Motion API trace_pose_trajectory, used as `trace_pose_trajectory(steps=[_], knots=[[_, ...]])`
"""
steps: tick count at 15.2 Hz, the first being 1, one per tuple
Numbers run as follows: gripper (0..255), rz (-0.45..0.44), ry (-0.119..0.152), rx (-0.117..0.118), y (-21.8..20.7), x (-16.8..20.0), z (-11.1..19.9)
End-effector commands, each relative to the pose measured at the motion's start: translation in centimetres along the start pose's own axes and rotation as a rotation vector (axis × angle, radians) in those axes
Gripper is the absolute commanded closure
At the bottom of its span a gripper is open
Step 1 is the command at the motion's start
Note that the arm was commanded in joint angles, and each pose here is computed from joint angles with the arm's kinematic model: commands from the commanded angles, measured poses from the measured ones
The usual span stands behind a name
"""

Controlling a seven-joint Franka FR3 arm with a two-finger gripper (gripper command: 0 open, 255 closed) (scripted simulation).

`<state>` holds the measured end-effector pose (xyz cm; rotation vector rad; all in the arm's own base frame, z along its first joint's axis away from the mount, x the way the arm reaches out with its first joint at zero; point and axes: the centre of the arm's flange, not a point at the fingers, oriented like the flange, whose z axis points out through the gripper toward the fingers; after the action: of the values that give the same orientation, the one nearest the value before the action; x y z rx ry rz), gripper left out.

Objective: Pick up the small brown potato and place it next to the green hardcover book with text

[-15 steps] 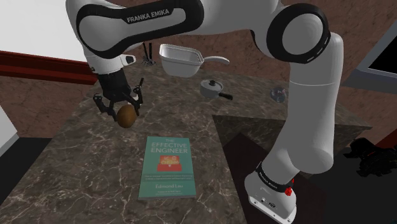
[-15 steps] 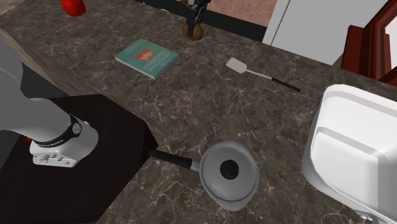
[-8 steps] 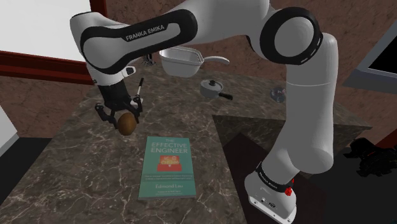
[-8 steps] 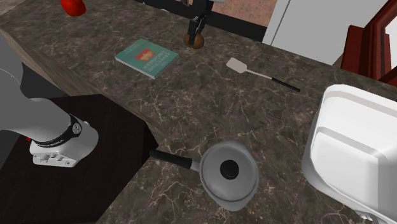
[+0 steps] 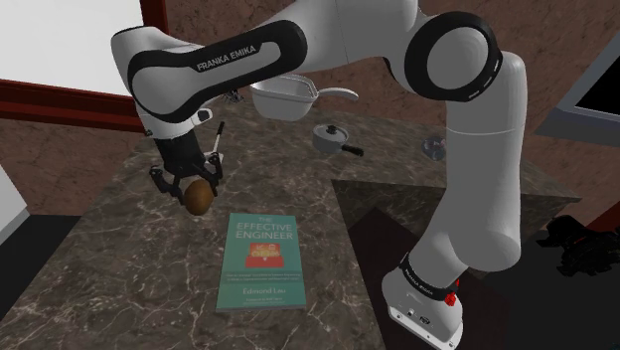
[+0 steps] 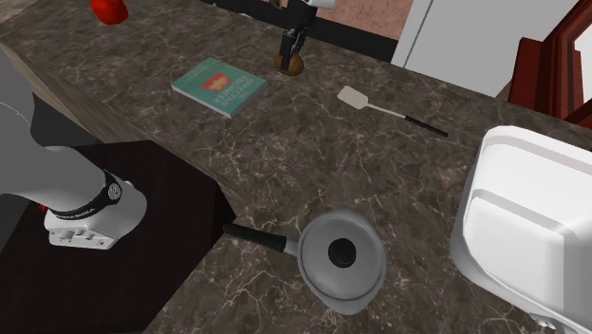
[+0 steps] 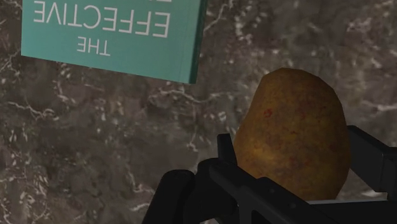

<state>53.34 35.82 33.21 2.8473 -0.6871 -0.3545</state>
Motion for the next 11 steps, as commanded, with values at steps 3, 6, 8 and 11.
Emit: trace_pose_trajectory(steps=[3, 6, 8, 11], knots=[[0, 0.000, 0.000, 0.000, 0.0, 0.0, 0.0], [0, 0.000, 0.000, 0.000, 0.0, 0.0, 0.0], [0, 0.000, 0.000, 0.000, 0.0, 0.0, -1.3], [0, 0.000, 0.000, 0.000, 0.0, 0.0, -5.0]])
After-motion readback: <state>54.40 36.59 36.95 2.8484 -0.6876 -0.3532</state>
